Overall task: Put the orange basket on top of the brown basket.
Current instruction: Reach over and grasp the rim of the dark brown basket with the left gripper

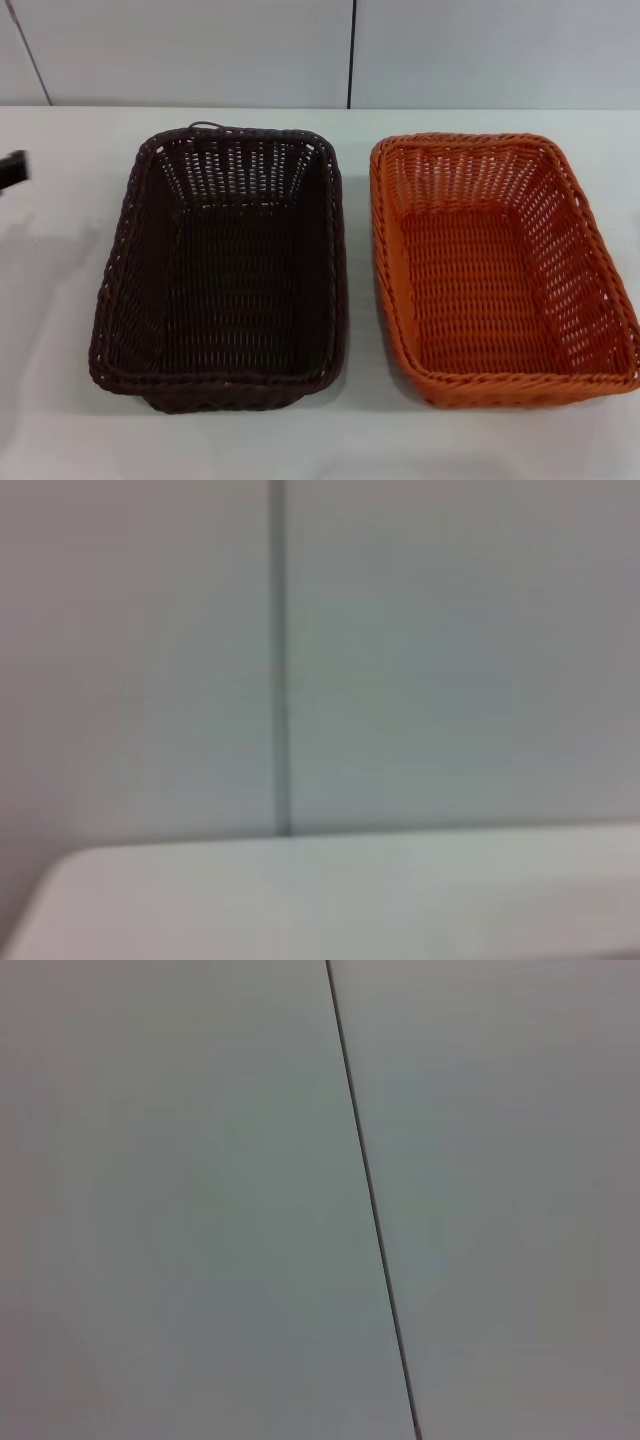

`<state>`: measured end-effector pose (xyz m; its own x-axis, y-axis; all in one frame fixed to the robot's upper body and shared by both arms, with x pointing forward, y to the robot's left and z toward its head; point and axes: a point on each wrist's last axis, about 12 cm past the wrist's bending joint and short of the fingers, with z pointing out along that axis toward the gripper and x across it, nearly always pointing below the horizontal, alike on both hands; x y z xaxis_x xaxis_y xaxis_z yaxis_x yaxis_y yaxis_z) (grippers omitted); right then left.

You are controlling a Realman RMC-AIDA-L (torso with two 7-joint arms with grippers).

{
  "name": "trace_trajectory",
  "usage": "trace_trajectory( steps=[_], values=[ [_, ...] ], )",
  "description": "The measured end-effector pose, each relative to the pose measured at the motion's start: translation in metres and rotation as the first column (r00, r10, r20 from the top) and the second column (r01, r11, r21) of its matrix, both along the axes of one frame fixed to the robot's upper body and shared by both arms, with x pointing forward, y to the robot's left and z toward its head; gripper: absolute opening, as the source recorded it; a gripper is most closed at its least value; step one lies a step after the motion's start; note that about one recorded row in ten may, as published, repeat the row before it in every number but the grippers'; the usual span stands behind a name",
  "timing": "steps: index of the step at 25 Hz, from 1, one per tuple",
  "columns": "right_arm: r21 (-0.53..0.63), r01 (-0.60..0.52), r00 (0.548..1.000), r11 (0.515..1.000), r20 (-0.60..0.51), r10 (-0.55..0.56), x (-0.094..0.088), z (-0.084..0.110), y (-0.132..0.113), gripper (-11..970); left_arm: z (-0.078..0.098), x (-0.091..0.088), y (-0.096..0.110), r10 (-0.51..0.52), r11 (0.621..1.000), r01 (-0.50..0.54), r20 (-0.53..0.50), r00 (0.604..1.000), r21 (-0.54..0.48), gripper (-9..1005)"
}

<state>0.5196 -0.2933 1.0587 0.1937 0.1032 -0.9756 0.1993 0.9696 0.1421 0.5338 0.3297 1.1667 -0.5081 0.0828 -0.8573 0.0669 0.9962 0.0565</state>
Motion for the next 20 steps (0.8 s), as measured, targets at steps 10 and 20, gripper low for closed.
trace_trajectory(
  steps=[10, 20],
  values=[
    [-0.003, 0.001, 0.999, 1.000, -0.036, -0.001, 0.000, -0.007, -0.004, 803, 0.018, 0.008, -0.056, -0.190, 0.982, 0.189, -0.172, 0.967, -0.022, 787],
    [-0.004, 0.013, 0.999, 1.000, -0.045, -0.013, -0.001, -0.010, -0.009, 803, 0.005, 0.012, -0.070, -0.199, 0.980, 0.199, -0.236, 0.951, -0.023, 789]
  ],
)
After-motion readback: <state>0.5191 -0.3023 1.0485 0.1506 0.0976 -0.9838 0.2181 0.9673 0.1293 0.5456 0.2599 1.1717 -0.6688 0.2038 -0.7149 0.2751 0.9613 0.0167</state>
